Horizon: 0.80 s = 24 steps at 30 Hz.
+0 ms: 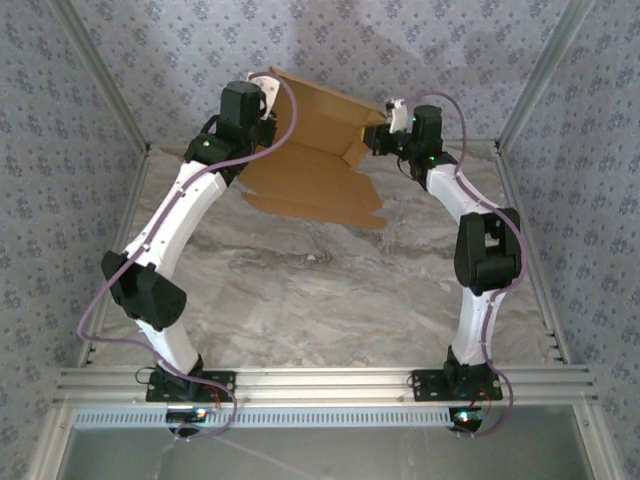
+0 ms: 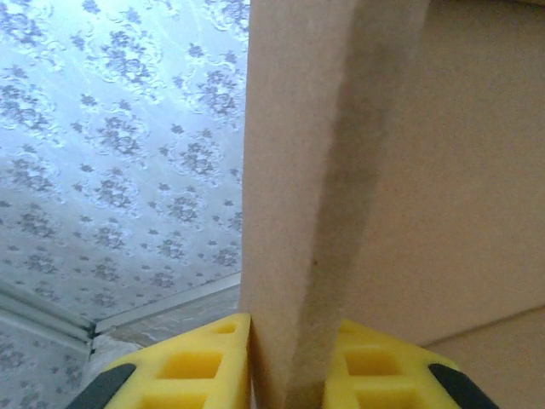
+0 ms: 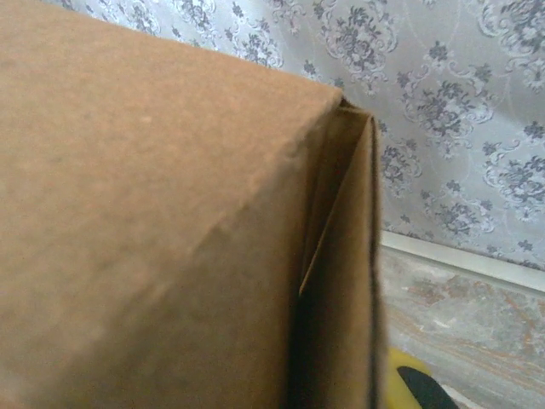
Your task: Fold the paper box
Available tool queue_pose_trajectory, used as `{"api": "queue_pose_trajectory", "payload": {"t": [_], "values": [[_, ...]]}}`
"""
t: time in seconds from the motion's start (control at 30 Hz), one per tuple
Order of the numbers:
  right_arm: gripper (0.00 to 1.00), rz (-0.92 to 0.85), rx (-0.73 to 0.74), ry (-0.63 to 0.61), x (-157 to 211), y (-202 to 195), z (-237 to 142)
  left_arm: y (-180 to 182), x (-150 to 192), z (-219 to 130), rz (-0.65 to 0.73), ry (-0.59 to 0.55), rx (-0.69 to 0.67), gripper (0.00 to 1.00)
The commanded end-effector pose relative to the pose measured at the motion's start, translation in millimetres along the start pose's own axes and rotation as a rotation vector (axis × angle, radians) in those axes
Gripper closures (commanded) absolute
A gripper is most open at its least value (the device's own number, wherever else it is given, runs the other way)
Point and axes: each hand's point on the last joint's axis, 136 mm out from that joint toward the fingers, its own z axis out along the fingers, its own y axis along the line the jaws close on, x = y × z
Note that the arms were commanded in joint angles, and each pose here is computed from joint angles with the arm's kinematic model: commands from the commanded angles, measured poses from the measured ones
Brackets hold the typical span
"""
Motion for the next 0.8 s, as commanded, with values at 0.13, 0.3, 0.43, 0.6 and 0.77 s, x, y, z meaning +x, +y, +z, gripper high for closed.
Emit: {"api": "queue_pose_trajectory", "payload": {"t": [0.13,0.3,0.43,0.6,0.77], "values": [[1.00,-0.136,-0.186,-0.053,-49,104,-11,4,-29,2,0.005,-0.097,-0.077,0.84],[1.00,-0.091,-0.148,-0.055,-57,118,-6,11,-38,6,0.021,-0.126,-0.129,0.86],[1.00,-0.056,-0.105,-0.067,-63,119,-6,15,-41,10,0.047,-0.130,-0.165,0.90],[1.00,-0.038,0.006,-0.070,-64,116,-2,15,-40,15,0.059,-0.127,-0.192,0.95],[1.00,-0.005,0.114,-0.086,-64,105,1,22,-39,17,0.075,-0.121,-0.295,1.00]]}}
